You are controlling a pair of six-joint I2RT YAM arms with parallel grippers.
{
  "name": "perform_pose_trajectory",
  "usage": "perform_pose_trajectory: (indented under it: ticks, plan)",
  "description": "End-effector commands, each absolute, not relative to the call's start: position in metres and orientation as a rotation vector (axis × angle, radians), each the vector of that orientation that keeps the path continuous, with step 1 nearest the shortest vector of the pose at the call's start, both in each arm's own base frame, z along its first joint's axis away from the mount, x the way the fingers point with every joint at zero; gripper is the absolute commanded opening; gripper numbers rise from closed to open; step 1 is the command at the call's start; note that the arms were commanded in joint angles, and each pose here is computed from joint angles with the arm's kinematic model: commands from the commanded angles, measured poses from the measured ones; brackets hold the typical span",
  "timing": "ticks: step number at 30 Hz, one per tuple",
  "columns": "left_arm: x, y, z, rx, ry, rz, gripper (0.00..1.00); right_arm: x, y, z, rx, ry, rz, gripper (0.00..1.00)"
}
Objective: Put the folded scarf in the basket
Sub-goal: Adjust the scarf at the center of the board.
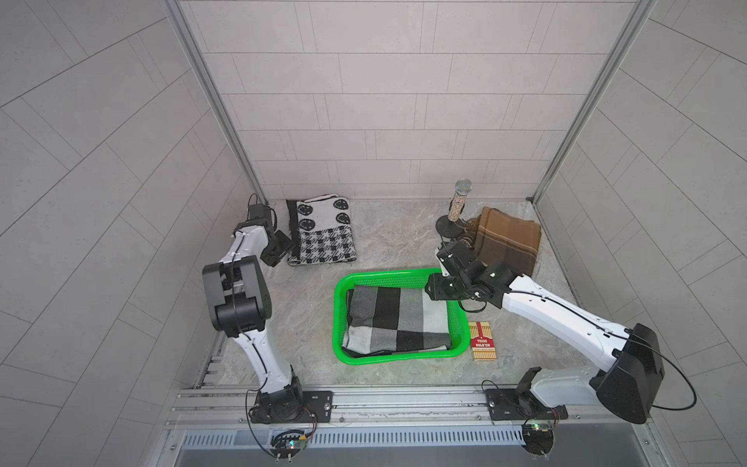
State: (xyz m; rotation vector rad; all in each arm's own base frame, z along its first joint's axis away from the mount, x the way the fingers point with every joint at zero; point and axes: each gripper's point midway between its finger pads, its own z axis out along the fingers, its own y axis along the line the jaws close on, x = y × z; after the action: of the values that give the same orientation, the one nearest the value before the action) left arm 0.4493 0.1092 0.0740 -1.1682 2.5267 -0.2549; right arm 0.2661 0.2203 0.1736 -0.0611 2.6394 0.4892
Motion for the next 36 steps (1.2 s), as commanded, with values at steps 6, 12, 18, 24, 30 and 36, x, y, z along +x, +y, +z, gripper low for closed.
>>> perform_pose_trajectory:
  ticks: [6,12,18,24,30,36]
  plan:
    - [0.474,0.088,0.038,-1.137,2.613,-0.457,0.49,0.269,0.223,0.178,-0.084,2.641,0.509,0.50]
    - [0.463,0.071,0.026,-1.165,2.629,-0.506,0.16,0.275,0.232,0.173,-0.082,2.659,0.528,0.50]
    - [0.445,0.042,0.029,-1.195,2.582,-0.656,0.00,0.286,0.238,0.184,-0.084,2.633,0.534,0.50]
    - [0.418,-0.011,0.033,-1.214,2.530,-0.820,0.00,0.306,0.246,0.200,-0.099,2.619,0.535,0.50]
    - [0.403,-0.066,0.028,-1.194,2.493,-0.946,0.00,0.331,0.262,0.204,-0.123,2.636,0.559,0.50]
    - [0.396,-0.110,0.024,-1.157,2.484,-1.035,0.00,0.356,0.272,0.200,-0.137,2.647,0.542,0.51]
